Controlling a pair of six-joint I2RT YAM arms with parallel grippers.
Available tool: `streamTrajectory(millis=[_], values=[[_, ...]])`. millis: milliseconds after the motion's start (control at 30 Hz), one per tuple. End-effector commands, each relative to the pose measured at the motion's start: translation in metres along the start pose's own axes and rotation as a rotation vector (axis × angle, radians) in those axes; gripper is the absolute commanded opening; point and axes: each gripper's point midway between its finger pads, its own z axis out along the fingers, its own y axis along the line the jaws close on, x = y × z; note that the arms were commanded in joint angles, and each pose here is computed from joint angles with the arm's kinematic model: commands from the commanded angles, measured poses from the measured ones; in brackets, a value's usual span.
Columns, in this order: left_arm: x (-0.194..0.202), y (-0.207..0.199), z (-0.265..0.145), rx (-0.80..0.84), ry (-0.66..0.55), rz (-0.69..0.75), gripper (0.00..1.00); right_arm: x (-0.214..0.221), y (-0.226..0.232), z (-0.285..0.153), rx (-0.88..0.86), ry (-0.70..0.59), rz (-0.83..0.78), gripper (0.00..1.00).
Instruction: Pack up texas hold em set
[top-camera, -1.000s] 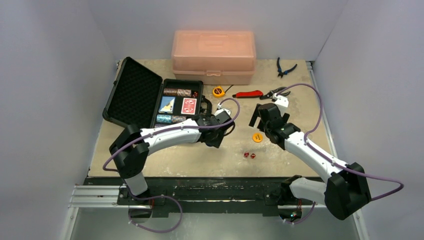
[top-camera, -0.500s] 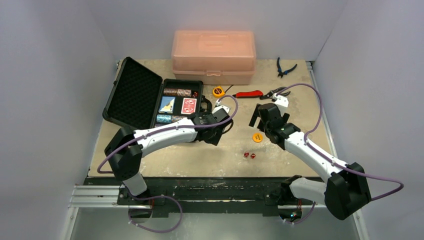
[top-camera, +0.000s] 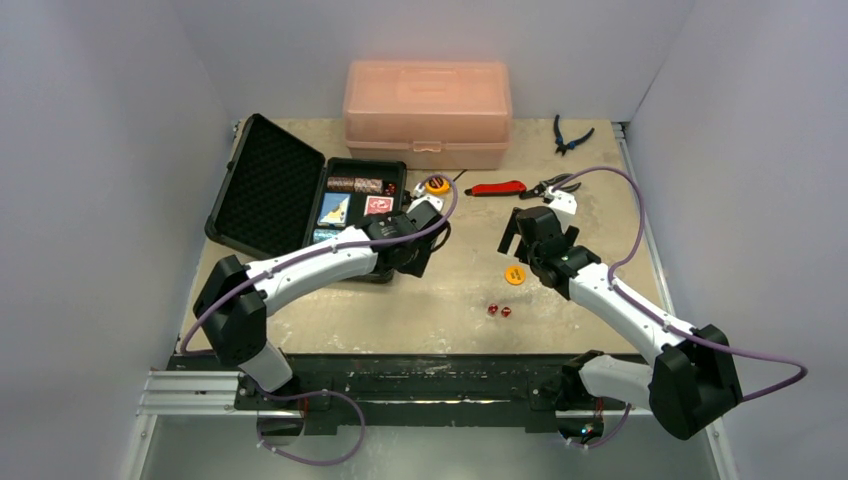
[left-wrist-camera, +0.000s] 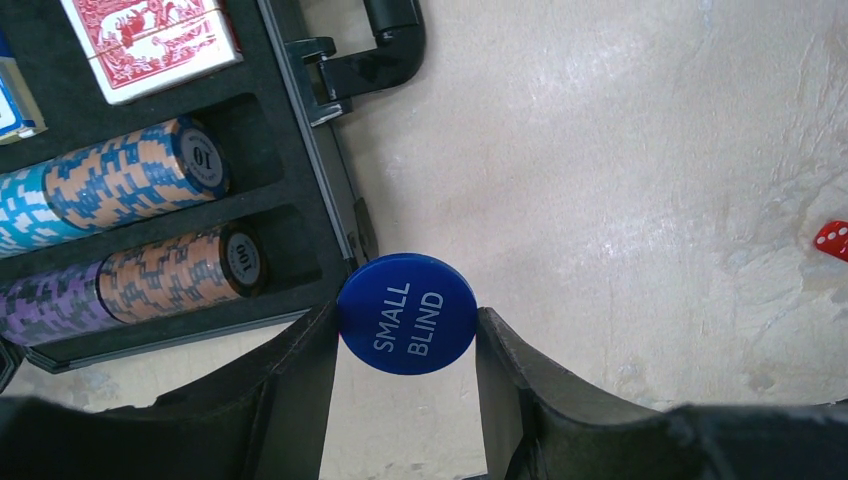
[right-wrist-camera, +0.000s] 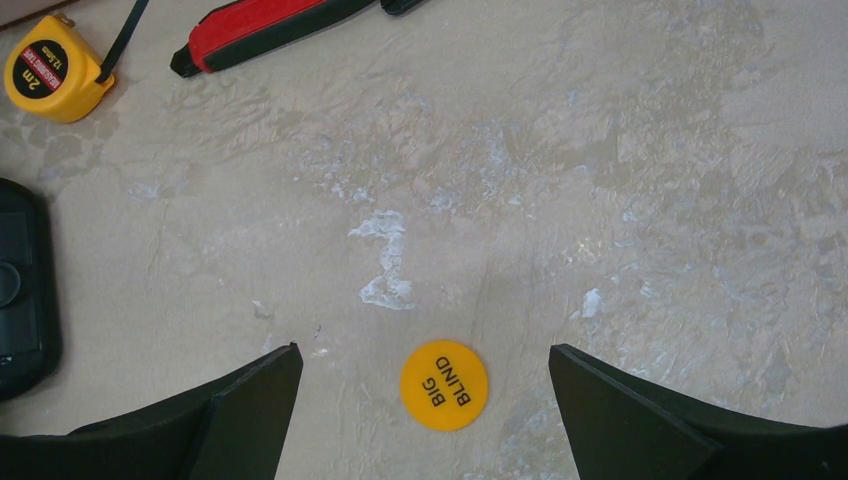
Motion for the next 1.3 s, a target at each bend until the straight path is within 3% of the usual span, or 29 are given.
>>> streamTrajectory(millis=[0,1267], values=[[-0.021,0.015,-0.013,-0.003,-0.061,-0.03,0.32,-0.005,0.003,0.001,-0.01,-0.02,0.0,0.99],[-0.043,0.125,-0.011,-0.124,-0.088,-0.16,0.32,-0.001,0.001,0.004,0.001,-0.017,-0.007,0.99]])
